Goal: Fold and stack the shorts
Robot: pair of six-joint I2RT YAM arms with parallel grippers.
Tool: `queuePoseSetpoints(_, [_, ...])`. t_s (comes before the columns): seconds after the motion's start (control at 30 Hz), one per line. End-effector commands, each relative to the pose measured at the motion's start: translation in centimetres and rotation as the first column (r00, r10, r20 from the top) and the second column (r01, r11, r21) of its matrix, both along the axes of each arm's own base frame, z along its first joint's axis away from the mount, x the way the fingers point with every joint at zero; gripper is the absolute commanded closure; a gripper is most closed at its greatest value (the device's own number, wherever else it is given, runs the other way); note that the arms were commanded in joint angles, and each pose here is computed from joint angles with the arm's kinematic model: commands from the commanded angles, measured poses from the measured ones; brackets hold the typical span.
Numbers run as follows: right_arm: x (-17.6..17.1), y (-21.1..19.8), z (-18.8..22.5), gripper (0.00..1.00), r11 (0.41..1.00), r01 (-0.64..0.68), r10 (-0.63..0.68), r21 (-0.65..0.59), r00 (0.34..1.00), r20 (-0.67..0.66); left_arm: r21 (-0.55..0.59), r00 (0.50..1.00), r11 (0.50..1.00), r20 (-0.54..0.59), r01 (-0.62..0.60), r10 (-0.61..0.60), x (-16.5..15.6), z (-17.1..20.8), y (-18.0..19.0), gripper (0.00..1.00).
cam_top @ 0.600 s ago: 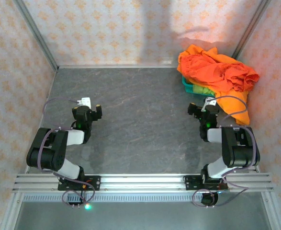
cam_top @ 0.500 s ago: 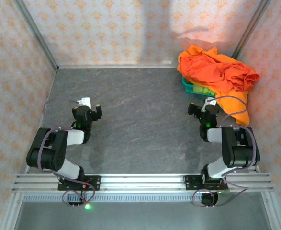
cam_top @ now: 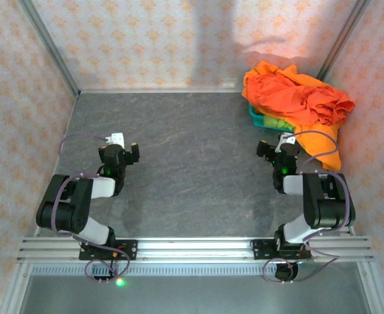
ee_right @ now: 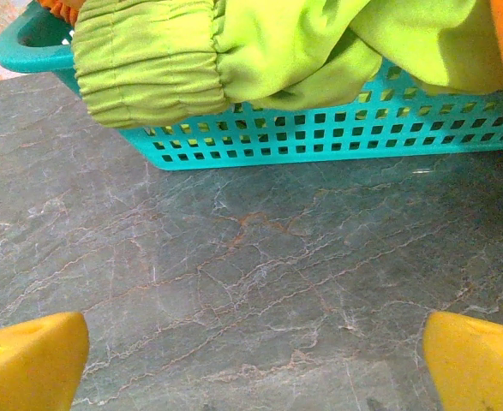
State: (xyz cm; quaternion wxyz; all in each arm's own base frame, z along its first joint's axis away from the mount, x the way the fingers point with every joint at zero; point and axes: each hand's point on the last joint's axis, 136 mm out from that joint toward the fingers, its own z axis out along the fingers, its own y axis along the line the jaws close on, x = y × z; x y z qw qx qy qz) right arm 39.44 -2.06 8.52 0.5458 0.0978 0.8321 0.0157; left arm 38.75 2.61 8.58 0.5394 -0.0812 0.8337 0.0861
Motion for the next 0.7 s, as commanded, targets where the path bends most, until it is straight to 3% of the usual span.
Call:
queuePoseSetpoints(0.0, [0.1,0.2,0.2,0.01,1.000,-0.006,0.006,-0.006,1.000,0.011,0.008,1.000,1.000,0.014,0.004,-0.004,0.5,0.8,0.1,0.00])
queuePoseSetpoints(0.4, [0.1,0.1,0.7,0.01,1.000,0.003,-0.003,-0.005,1.000,0.013,0.003,1.000,1.000,0.000,-0.013,0.013,0.5,1.6,0.4,0.00])
queuePoseSetpoints(0.57, [-1.1,-0.8,6.2,0.01,0.998,0.060,-0.060,-0.001,0.998,0.034,-0.004,0.998,0.999,0.033,-0.044,0.045,-0.8,5.6,0.8,0.00])
queuePoseSetpoints(0.67, [-2.5,-0.4,10.3,0.01,0.998,0.052,-0.056,0.038,0.995,0.085,-0.084,0.991,0.991,0.081,-0.102,0.109,-2.7,9.0,1.4,0.00])
